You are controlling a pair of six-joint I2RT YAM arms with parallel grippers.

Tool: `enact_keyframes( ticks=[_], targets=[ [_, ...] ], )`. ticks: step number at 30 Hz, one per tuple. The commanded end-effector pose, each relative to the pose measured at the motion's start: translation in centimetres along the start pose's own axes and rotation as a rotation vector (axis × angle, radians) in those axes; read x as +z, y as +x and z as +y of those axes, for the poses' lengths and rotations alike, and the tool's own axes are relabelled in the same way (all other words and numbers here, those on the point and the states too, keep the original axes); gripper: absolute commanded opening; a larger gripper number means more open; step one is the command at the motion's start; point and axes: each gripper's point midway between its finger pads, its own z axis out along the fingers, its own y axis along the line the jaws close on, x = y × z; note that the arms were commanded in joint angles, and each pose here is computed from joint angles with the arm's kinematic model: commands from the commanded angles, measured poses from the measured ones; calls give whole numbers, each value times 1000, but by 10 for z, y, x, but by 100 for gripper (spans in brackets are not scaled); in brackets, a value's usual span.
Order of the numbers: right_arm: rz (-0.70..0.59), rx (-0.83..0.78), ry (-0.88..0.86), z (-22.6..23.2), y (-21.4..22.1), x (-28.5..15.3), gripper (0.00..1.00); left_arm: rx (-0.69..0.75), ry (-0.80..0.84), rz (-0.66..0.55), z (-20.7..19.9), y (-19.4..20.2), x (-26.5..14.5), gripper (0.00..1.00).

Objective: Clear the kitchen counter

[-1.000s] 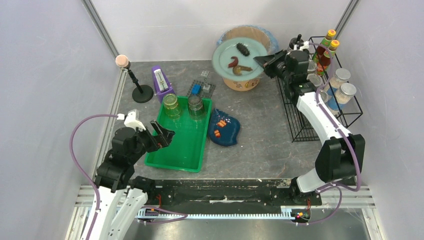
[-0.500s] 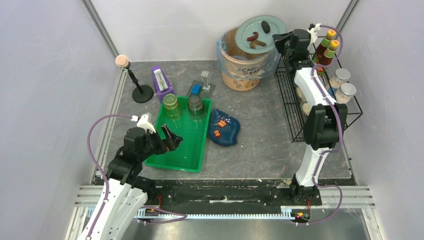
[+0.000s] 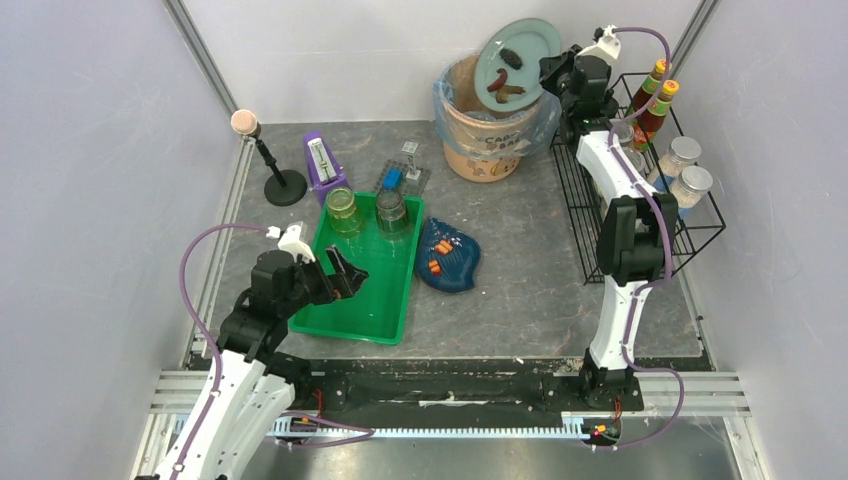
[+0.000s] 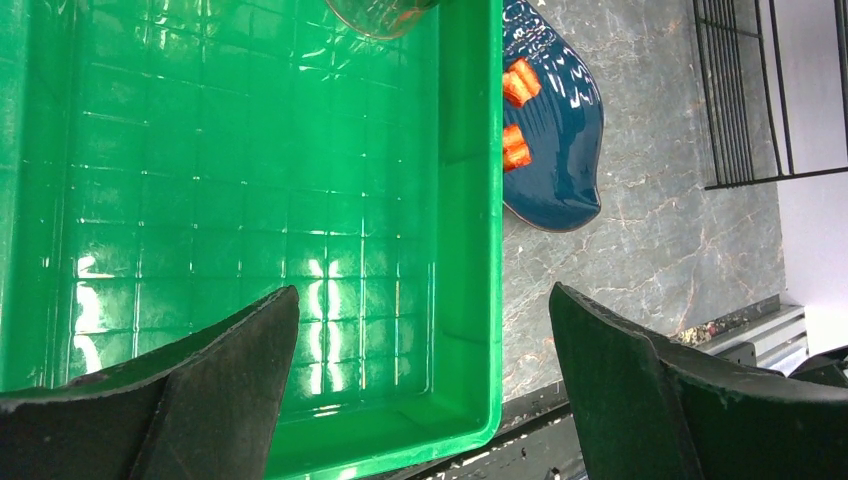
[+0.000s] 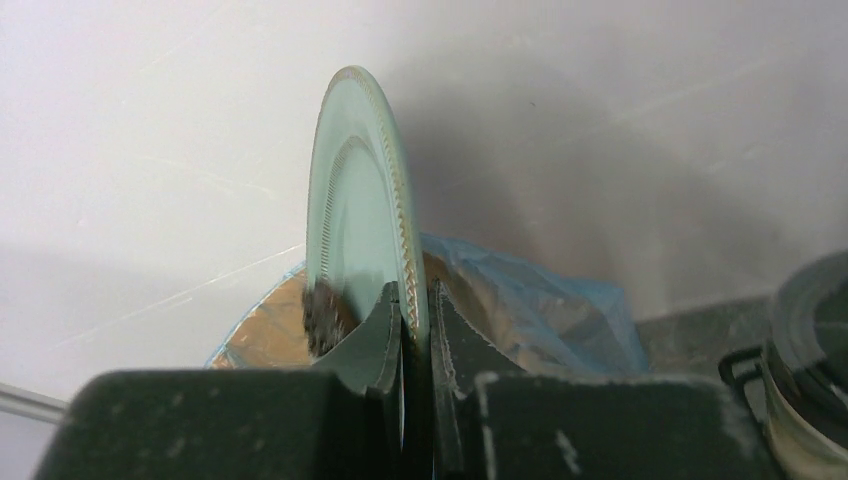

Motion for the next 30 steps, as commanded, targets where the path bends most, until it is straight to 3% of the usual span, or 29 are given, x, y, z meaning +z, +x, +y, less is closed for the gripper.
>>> enact_keyframes(
  ticks=[1, 7, 16, 23, 30],
  targets=[
    [-365, -126, -271, 100, -114, -27, 0, 53, 26, -34, -4, -9, 2, 100],
    [-452, -205, -234, 106, -139, -45, 0, 55, 28, -47, -5, -11, 0, 100],
    [-605, -215, -124, 112, -188, -119, 0, 48, 55, -86, -16, -23, -11, 100],
    [-543, -81, -209, 130, -189, -174, 0, 24, 76, -122, -30, -39, -25, 100],
    [-383, 37, -332, 147, -158, -230, 0, 40, 43, -155, -32, -53, -43, 100]
  ],
)
